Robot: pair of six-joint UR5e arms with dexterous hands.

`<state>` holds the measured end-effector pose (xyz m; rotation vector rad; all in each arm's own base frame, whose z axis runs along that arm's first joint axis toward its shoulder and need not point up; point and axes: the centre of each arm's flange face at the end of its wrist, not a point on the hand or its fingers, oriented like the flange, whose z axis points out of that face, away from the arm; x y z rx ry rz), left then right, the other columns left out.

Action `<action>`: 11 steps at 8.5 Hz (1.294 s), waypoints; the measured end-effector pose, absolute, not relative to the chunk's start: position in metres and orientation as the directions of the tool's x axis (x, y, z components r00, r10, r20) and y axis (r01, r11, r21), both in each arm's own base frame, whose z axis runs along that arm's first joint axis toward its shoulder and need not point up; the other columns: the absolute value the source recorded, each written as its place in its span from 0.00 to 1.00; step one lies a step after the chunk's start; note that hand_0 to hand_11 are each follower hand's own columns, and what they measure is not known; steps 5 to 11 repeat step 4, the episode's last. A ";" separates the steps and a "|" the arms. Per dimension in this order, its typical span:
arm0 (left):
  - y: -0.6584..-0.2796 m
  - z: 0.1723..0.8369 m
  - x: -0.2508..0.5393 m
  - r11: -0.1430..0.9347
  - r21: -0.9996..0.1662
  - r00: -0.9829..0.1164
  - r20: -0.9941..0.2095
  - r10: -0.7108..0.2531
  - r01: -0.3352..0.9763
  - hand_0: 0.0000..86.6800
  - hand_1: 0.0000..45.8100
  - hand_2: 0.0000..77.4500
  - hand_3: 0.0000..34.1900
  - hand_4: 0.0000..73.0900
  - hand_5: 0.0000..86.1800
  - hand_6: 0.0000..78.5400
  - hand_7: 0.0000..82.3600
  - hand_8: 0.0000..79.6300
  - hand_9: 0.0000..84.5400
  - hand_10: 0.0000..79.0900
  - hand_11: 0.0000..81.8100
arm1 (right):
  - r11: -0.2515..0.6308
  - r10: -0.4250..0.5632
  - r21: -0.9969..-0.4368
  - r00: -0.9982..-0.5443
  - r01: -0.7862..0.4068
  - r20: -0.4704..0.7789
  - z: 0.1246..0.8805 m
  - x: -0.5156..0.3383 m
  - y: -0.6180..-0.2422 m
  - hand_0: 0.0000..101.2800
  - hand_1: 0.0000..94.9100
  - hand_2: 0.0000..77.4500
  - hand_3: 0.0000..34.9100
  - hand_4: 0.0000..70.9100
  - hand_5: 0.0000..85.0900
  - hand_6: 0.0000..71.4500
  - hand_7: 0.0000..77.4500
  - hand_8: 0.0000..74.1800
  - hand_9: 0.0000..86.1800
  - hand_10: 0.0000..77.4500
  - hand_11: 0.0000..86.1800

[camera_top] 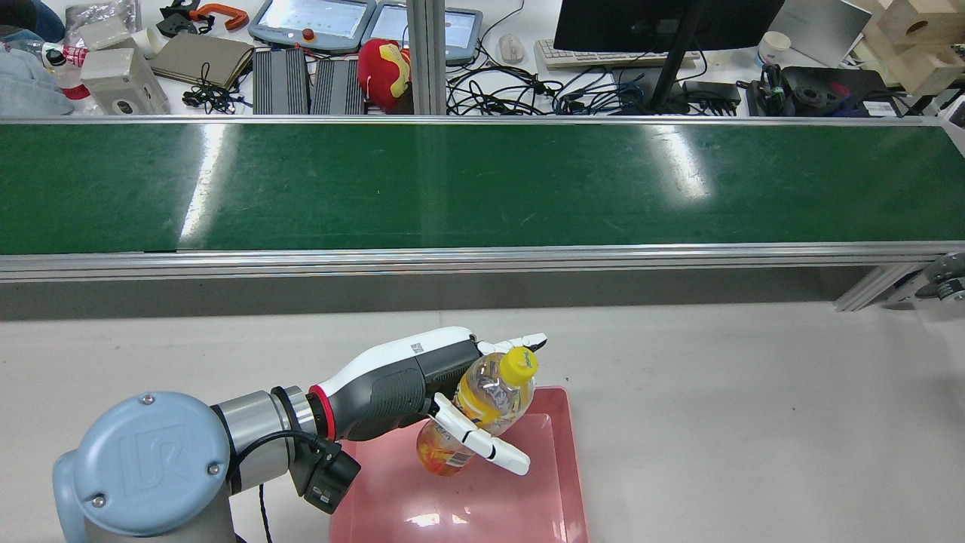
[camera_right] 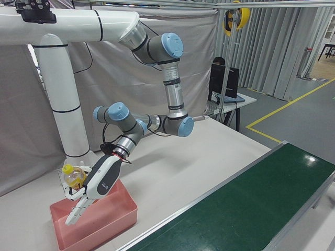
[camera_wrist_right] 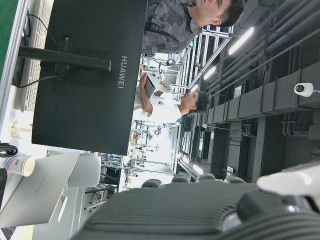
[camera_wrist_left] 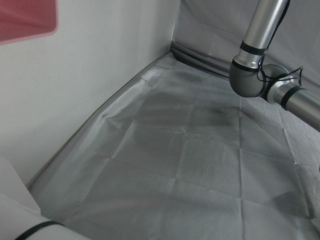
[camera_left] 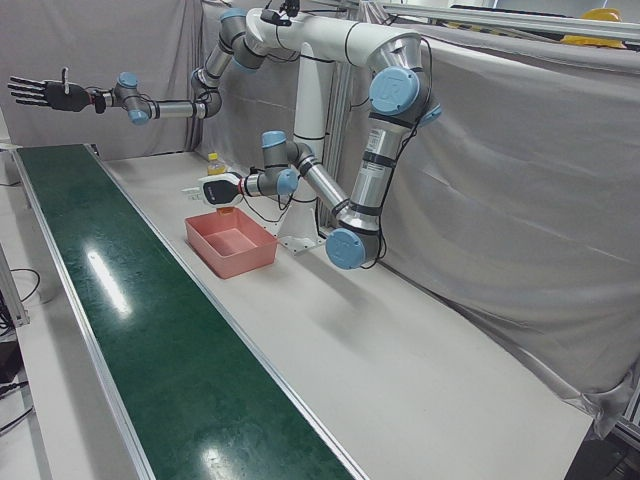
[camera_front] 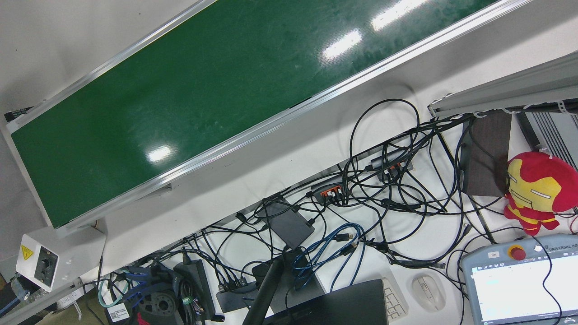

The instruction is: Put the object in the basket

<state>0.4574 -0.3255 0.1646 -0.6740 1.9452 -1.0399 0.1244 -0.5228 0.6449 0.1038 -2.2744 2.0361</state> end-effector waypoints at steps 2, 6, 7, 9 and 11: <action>-0.329 0.158 0.455 0.532 -0.840 -0.549 -0.394 -0.737 -0.111 0.58 0.26 0.21 0.01 0.17 0.58 0.03 0.09 0.05 0.04 0.15 0.25 | 0.111 0.007 -0.988 -0.994 -0.109 0.110 0.645 0.125 -0.523 0.00 0.00 0.01 0.01 0.00 0.00 0.00 0.01 0.00 0.00 0.00 0.00; -0.349 0.153 0.438 0.541 -0.833 -0.592 -0.378 -0.712 -0.118 0.58 0.32 0.16 0.03 0.04 0.34 0.01 0.07 0.01 0.01 0.12 0.18 | 0.112 0.006 -0.988 -0.994 -0.109 0.110 0.644 0.125 -0.523 0.00 0.00 0.00 0.01 0.00 0.00 0.00 0.01 0.00 0.00 0.00 0.00; -0.349 0.153 0.438 0.541 -0.833 -0.592 -0.378 -0.712 -0.118 0.58 0.32 0.16 0.03 0.04 0.34 0.01 0.07 0.01 0.01 0.12 0.18 | 0.112 0.006 -0.988 -0.994 -0.109 0.110 0.644 0.125 -0.523 0.00 0.00 0.00 0.01 0.00 0.00 0.00 0.01 0.00 0.00 0.00 0.00; -0.349 0.153 0.438 0.541 -0.833 -0.592 -0.378 -0.712 -0.118 0.58 0.32 0.16 0.03 0.04 0.34 0.01 0.07 0.01 0.01 0.12 0.18 | 0.112 0.006 -0.988 -0.994 -0.109 0.110 0.644 0.125 -0.523 0.00 0.00 0.00 0.01 0.00 0.00 0.00 0.01 0.00 0.00 0.00 0.00; -0.349 0.153 0.438 0.541 -0.833 -0.592 -0.378 -0.712 -0.118 0.58 0.32 0.16 0.03 0.04 0.34 0.01 0.07 0.01 0.01 0.12 0.18 | 0.112 0.006 -0.988 -0.994 -0.109 0.110 0.644 0.125 -0.523 0.00 0.00 0.00 0.01 0.00 0.00 0.00 0.01 0.00 0.00 0.00 0.00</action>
